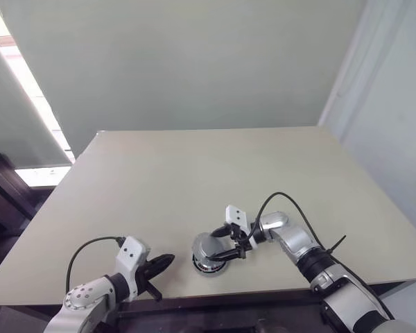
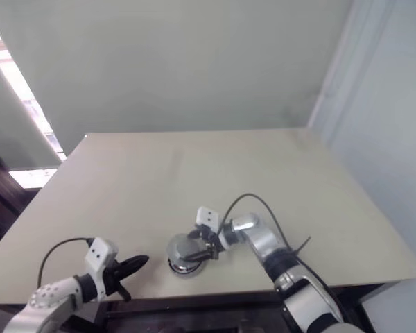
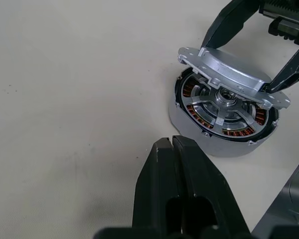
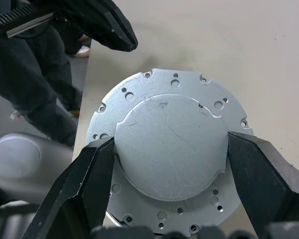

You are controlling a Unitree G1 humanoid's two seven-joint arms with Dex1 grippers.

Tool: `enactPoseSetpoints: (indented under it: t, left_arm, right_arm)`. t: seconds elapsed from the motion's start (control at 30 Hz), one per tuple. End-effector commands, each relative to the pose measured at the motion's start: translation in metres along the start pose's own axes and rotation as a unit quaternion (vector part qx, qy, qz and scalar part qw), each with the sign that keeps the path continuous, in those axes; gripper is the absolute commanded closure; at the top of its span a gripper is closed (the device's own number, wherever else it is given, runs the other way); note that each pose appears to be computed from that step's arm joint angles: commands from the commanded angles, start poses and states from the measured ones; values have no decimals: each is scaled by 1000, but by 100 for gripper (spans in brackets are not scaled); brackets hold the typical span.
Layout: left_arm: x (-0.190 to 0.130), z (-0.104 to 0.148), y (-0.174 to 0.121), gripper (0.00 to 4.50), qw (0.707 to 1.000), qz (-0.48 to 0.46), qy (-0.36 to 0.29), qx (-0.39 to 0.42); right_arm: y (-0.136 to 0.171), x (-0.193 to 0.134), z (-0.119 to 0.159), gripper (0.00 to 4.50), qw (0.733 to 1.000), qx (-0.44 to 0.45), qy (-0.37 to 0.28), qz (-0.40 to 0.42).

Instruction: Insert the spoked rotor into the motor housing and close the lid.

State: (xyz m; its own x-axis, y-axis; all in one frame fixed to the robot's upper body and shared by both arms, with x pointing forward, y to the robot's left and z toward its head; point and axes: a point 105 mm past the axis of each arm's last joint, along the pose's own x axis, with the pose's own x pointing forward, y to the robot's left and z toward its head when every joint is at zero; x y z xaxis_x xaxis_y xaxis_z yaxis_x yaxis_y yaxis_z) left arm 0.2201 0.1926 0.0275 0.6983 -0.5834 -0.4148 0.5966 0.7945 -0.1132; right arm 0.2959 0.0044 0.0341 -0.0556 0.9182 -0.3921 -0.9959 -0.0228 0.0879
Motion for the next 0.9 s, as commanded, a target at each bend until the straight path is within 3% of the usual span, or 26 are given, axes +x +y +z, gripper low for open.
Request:
enactPoseSetpoints:
  t: [0.03, 0.23, 0.53, 0.9]
  left_arm:
    - [-3, 15, 0, 450, 1000, -2, -18, 21]
    - [-1, 11, -2, 450, 999, -14, 2, 34]
    - [1, 12, -2, 450, 999, -17, -2, 32]
    - [2, 12, -1, 450, 999, -15, -5, 30]
  right_arm:
    - [0, -3, 5, 121, 999, -26, 23, -4]
    - [0, 0, -5, 121, 992, -65, 104, -18]
    - [4, 12, -30, 121, 981, -40, 183, -44]
    - [17, 9, -39, 121, 973, -66, 220, 0]
